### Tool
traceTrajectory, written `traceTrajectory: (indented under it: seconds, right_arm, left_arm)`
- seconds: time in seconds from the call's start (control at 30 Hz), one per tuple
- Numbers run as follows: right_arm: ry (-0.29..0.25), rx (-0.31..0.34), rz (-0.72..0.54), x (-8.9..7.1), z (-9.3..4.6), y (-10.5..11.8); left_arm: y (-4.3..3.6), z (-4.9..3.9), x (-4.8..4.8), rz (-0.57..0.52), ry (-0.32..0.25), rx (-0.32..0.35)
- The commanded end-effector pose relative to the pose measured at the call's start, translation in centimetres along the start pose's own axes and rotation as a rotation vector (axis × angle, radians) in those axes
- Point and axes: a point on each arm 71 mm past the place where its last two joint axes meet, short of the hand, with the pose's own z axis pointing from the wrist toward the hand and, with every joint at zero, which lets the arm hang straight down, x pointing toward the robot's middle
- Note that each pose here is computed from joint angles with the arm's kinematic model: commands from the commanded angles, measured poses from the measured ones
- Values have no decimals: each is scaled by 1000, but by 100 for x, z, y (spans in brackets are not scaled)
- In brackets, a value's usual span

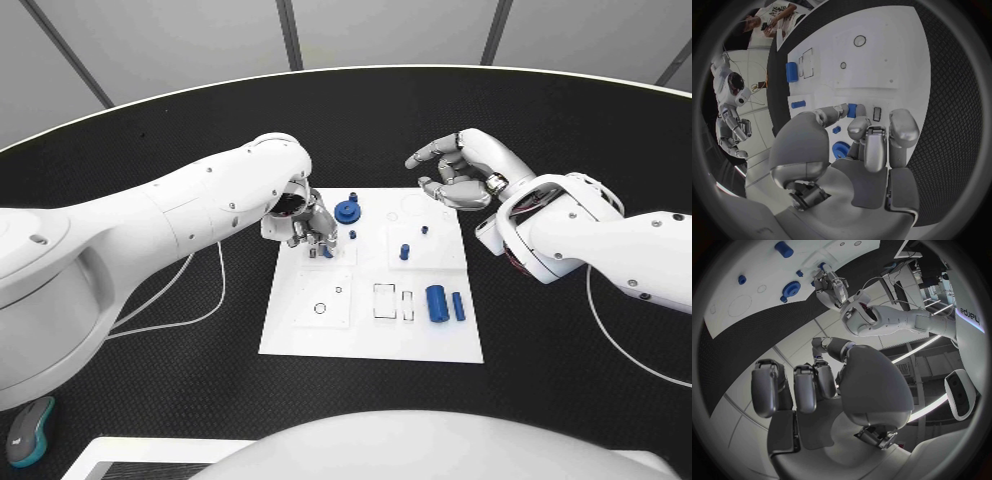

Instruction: Assemble the parts on the task board

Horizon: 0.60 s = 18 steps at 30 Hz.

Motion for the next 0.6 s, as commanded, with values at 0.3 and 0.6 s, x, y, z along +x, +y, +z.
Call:
traceTrajectory:
  seconds: [0.3, 0.6]
  right_arm:
    - [2, 0, 0, 0, -2, 0]
    - [1, 2, 0, -3, -4, -3]
  left_arm:
    - [41, 13, -22, -19, -16, -48]
    - [42, 15, -32, -28, -25, -50]
